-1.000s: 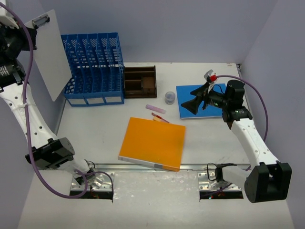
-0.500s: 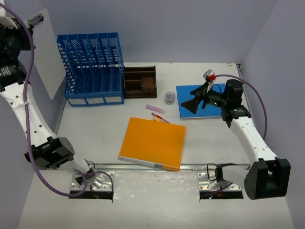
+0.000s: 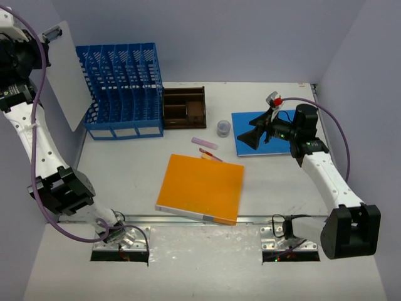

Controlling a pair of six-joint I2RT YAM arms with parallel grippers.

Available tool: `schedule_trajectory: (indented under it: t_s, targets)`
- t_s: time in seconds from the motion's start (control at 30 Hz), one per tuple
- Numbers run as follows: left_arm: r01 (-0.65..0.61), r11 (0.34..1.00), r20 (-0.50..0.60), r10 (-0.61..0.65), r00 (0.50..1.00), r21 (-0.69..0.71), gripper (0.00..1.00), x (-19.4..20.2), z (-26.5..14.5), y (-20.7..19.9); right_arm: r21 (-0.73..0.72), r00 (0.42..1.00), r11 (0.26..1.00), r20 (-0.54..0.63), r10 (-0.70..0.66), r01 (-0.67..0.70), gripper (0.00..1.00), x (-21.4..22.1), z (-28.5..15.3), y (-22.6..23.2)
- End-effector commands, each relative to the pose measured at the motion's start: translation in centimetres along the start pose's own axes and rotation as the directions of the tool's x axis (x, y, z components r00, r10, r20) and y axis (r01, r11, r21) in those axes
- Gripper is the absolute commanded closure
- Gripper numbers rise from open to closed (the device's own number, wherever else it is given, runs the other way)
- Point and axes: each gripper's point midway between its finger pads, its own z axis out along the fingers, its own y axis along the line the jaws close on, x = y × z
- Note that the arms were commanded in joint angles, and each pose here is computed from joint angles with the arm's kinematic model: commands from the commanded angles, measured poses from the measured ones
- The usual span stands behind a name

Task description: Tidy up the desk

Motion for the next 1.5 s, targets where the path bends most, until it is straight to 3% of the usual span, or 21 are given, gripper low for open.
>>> schedule_trajectory:
  t_s: [0.0,0.67,0.93,1.47]
  targets:
    - [-0.047,0.999,0.113,0.046,0.992,0.010,1.00,-2.8,0.2,0.0,-0.010,0.998,0.998,0.030,-0.057,0.057,0.01,-1.3,0.1,-0.1]
    - [-0.101,0.994,0.251,0.090,0.964,0.032,1.00,0.1,3.1,-1.6,-0.011,0.999,0.999,0.017,-0.046,0.046,0.01,-0.7,0.4,-0.5]
    - [-0.070,0.996,0.338,0.049,0.940,0.049,1.00,0.0,3.1,-3.1,-0.011,0.999,0.999,0.014,-0.045,0.046,0.01,-0.6,0.4,-0.5]
    - [0.037,0.999,0.388,-0.045,0.921,0.030,1.00,3.7,2.9,-2.5,-0.028,0.999,0.999,0.010,-0.035,0.035,0.01,-0.2,0.4,-0.2]
